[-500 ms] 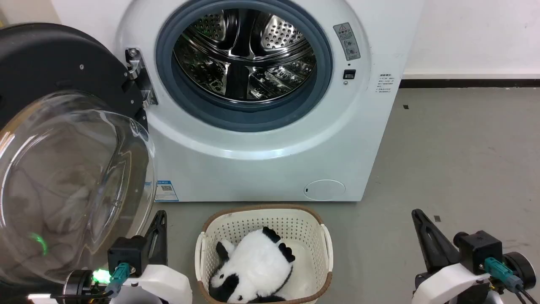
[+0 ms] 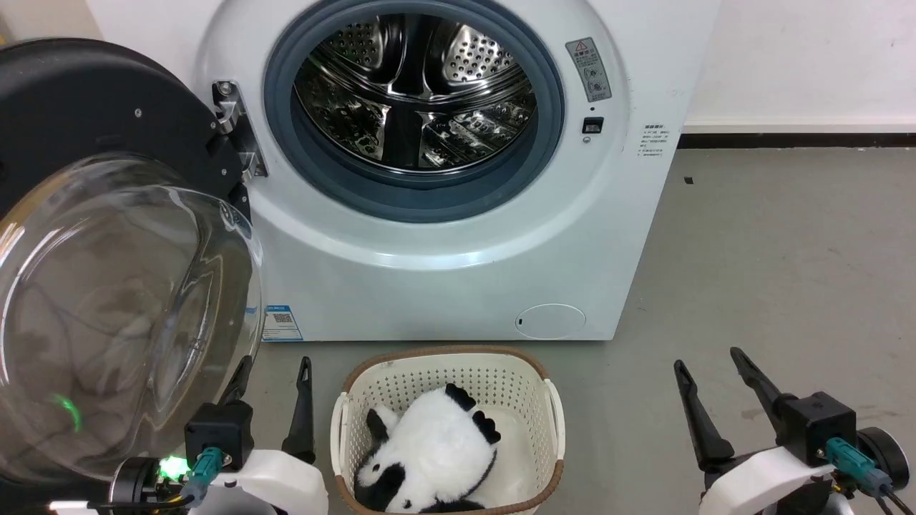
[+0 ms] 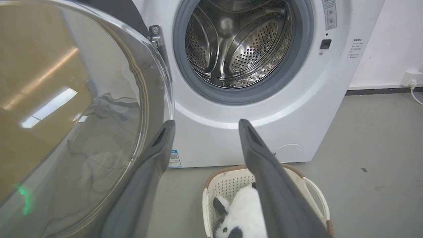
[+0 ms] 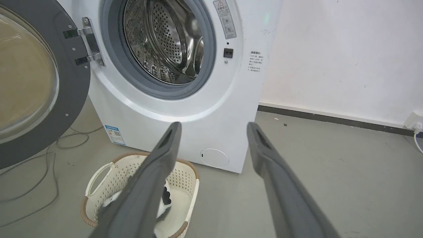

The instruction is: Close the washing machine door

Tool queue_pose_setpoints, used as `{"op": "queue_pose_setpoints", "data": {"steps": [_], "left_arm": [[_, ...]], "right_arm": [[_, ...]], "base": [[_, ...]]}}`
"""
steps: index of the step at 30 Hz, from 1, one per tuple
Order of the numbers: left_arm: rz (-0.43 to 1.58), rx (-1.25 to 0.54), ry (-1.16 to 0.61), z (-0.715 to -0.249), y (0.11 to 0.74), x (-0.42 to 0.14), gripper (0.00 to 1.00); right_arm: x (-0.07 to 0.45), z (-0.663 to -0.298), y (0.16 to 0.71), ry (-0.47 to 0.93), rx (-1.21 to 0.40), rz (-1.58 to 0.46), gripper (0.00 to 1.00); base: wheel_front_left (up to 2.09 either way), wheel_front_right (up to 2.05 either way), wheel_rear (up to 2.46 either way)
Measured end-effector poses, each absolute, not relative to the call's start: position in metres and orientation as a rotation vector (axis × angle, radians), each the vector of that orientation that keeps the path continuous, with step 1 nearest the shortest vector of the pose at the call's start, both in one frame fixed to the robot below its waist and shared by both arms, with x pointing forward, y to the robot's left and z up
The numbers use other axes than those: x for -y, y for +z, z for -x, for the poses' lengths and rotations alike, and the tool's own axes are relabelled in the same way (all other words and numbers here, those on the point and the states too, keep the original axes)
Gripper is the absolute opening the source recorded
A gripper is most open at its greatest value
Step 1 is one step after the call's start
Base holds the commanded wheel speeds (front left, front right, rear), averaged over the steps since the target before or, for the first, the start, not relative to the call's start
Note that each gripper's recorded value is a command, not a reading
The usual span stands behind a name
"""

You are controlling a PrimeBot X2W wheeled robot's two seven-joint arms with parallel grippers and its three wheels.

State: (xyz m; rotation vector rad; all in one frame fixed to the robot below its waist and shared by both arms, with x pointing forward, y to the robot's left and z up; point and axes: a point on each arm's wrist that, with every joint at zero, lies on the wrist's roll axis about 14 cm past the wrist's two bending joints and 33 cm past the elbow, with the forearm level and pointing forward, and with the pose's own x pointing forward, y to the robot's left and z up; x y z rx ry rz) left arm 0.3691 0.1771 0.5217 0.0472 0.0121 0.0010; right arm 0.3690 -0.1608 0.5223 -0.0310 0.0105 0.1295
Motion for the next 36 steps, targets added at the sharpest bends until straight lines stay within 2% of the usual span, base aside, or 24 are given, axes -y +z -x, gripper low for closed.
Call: {"op": "queue_pose_setpoints", "data": {"steps": [36], "left_arm": [[-0.032, 0.06, 0.12, -0.341, 0.531, -0.214, 1.0]], "right_arm": [[0.108, -0.381, 0.534, 0.284, 0.066, -0.05, 1.0]], "base": [[0.0, 0.0, 0.0]]}}
